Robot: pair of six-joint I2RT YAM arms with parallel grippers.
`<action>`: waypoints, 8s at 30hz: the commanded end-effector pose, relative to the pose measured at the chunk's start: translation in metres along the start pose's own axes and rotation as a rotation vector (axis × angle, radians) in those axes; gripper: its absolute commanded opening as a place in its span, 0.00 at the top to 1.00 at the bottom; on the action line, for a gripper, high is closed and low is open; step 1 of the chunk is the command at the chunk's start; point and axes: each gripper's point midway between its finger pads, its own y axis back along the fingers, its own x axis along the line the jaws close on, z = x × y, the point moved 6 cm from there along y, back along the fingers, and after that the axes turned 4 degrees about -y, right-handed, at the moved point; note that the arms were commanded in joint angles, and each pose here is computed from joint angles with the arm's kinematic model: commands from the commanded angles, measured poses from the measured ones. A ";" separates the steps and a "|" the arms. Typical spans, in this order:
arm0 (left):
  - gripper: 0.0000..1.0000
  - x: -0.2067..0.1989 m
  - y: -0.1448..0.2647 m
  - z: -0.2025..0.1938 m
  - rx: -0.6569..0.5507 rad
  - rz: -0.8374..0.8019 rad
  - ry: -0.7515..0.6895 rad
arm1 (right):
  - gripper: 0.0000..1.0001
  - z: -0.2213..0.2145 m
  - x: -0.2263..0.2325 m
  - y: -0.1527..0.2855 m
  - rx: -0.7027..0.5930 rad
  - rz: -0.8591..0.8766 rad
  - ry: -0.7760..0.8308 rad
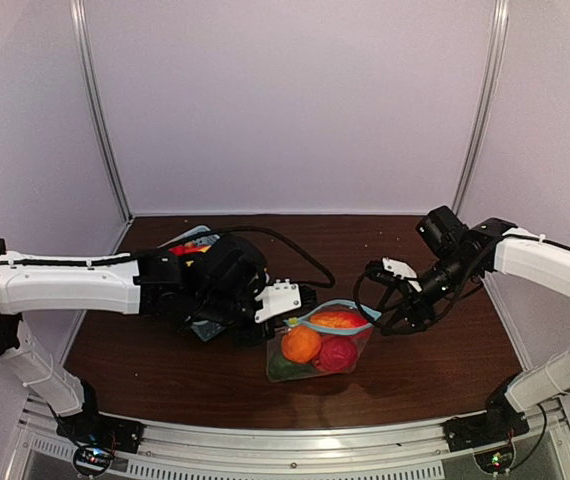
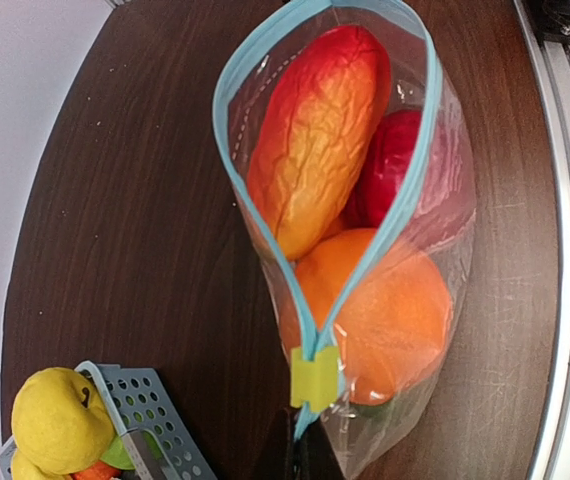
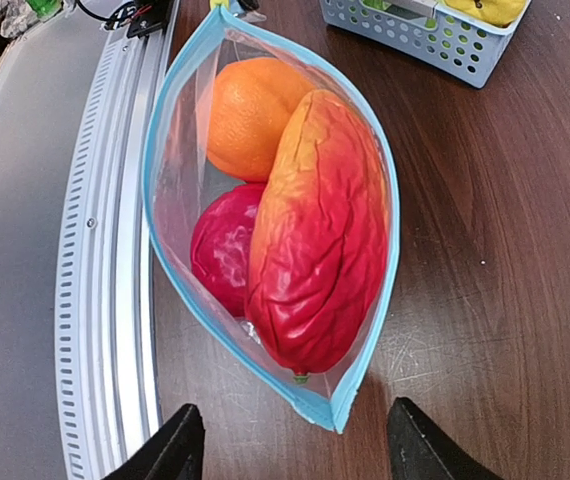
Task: Place the food in the zip-top bag and seal the zipper
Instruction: Pass from the left arm to the right, then adjust the zipper food storage bag at the center of the board, then hold the zipper from the zipper food storage bag, then zip the zipper on the zipper food storage bag.
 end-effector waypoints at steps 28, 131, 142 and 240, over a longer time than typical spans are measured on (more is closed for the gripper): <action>0.38 0.008 0.004 -0.023 -0.206 -0.091 0.193 | 1.00 0.013 -0.001 0.007 -0.020 -0.052 0.090; 1.00 0.015 0.013 -0.001 -0.407 -0.177 0.198 | 0.52 0.139 0.027 -0.057 -0.078 0.147 0.244; 1.00 0.019 0.016 -0.002 -0.415 -0.124 0.197 | 0.66 0.140 0.032 -0.071 -0.064 0.211 0.232; 0.02 0.029 0.026 0.001 -0.551 -0.011 0.366 | 1.00 0.052 -0.013 -0.028 0.091 -0.088 0.143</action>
